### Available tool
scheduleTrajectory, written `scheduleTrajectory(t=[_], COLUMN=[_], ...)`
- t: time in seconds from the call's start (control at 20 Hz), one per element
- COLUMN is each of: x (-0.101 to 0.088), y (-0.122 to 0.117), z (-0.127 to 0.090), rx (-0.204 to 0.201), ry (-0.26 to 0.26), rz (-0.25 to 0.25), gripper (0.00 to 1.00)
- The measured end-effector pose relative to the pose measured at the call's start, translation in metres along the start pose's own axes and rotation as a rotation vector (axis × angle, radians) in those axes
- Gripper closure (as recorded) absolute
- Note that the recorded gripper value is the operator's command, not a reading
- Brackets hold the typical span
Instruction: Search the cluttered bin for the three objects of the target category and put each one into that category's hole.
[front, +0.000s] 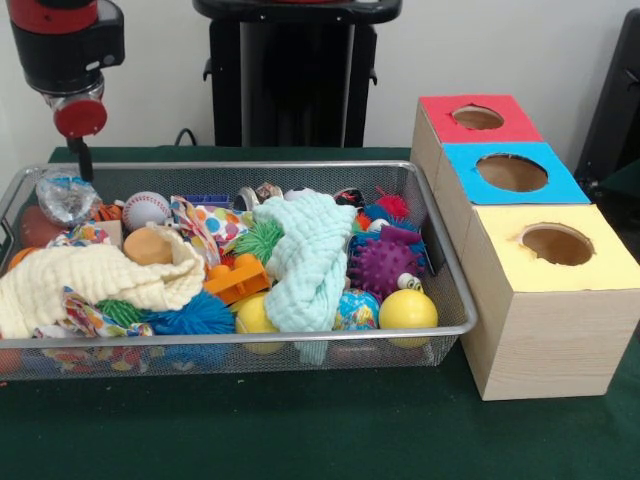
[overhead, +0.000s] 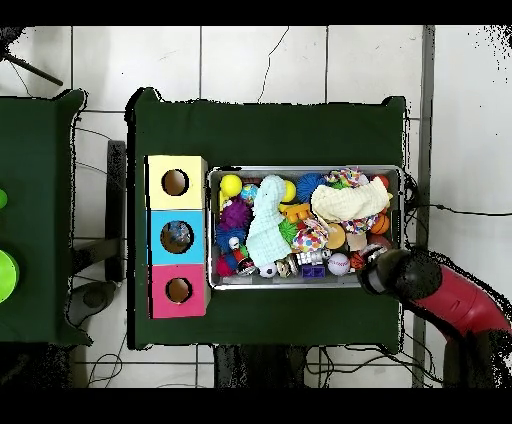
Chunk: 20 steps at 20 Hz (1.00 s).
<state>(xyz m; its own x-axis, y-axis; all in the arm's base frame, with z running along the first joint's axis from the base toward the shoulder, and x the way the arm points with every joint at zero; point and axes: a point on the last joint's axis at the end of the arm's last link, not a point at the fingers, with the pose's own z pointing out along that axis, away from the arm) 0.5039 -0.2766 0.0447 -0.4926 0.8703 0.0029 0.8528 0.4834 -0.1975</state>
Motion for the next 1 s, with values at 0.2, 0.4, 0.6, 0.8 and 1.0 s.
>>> scheduleTrajectory(t=[0.2, 0.4, 0.6, 0.8, 1.0], x=[0.001, -0.002, -0.011, -0.017, -0.023], y=[0.0, 0.0, -0.004, -0.008, -0.008], z=[0.004, 0.005, 0.004, 0.005, 0.006], rx=[-0.002, -0.001, -0.005, -0.018, -0.042], ry=[-0.001, -0.007, -0.017, -0.013, -0.004], rz=[-0.001, -0.005, 0.0, 0.014, 0.026], gripper=[0.0, 0.0, 0.0, 0.0, 0.0])
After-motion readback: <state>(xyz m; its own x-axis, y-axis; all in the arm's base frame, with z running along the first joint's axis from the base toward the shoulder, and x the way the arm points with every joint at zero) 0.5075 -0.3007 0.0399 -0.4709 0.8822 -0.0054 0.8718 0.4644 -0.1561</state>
